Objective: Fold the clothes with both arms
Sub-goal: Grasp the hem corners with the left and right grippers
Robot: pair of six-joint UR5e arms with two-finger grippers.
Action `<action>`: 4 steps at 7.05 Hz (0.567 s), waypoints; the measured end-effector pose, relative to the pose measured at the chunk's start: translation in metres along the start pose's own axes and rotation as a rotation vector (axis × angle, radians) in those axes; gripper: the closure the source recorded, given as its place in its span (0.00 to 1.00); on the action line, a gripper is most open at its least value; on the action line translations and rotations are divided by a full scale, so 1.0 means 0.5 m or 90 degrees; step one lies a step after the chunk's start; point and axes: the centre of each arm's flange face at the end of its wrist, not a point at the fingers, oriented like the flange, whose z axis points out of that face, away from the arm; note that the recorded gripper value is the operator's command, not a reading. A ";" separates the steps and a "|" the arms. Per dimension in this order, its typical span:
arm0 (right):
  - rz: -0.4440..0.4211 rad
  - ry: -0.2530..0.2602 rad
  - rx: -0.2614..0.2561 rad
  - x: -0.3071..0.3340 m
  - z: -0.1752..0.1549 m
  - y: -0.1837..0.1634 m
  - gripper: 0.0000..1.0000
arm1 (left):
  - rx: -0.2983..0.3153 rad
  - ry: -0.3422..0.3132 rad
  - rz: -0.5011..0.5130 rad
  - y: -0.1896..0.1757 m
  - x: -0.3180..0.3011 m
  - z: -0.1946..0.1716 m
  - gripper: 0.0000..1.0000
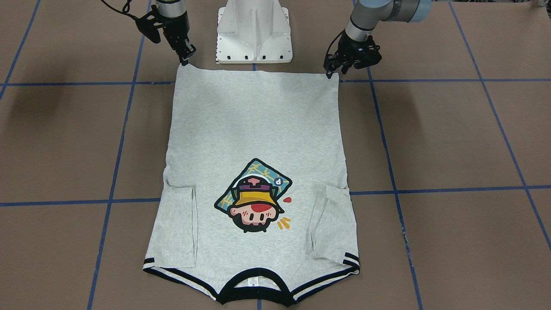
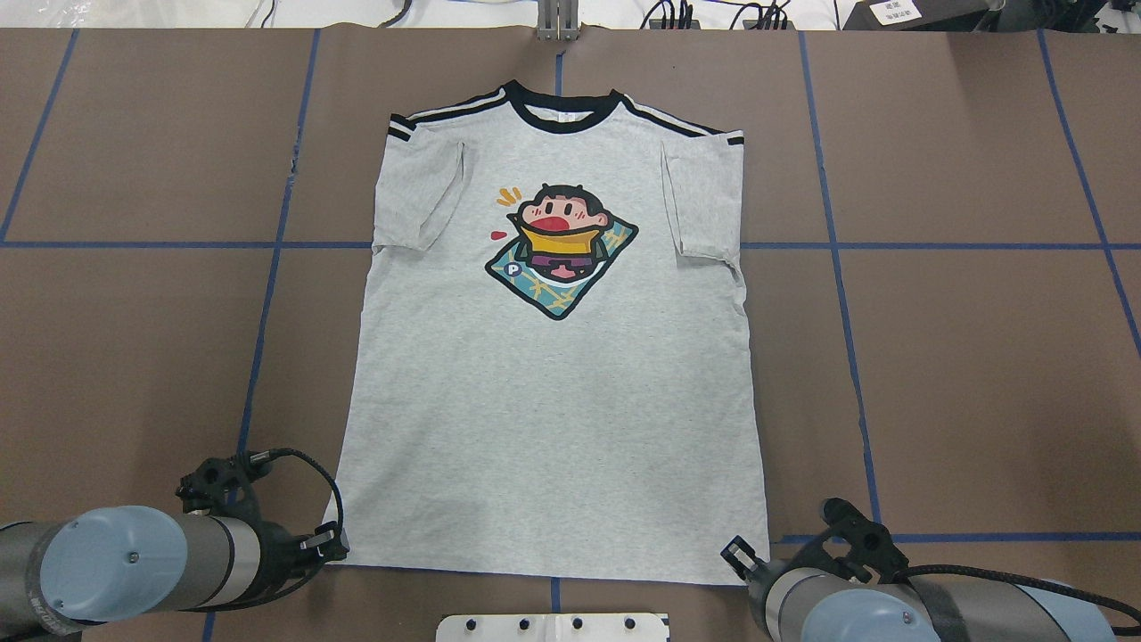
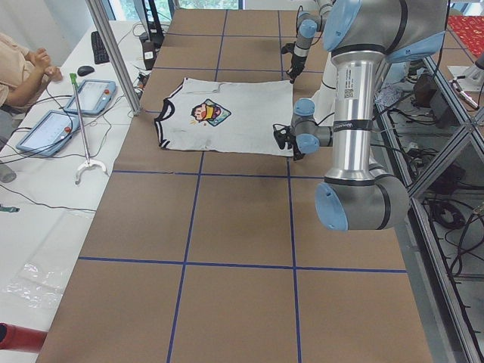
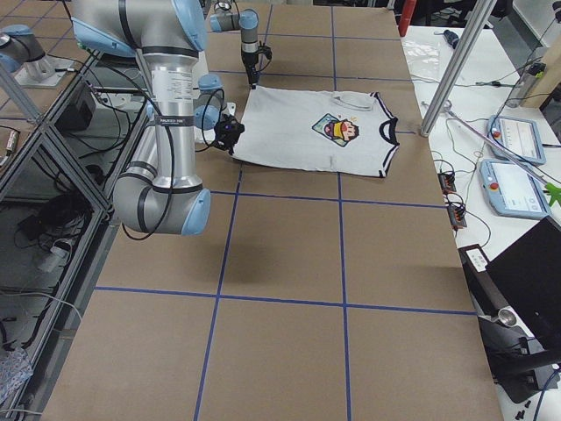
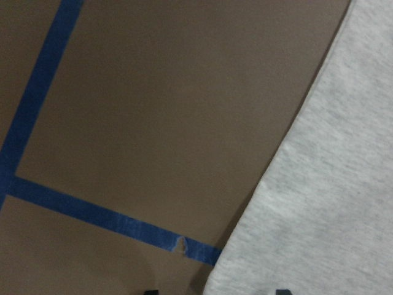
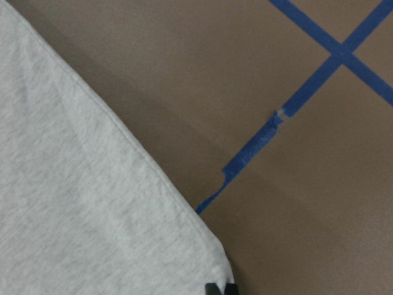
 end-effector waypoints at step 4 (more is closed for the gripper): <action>0.001 0.000 0.000 0.002 -0.005 -0.004 1.00 | -0.009 0.039 0.001 0.009 0.041 -0.047 1.00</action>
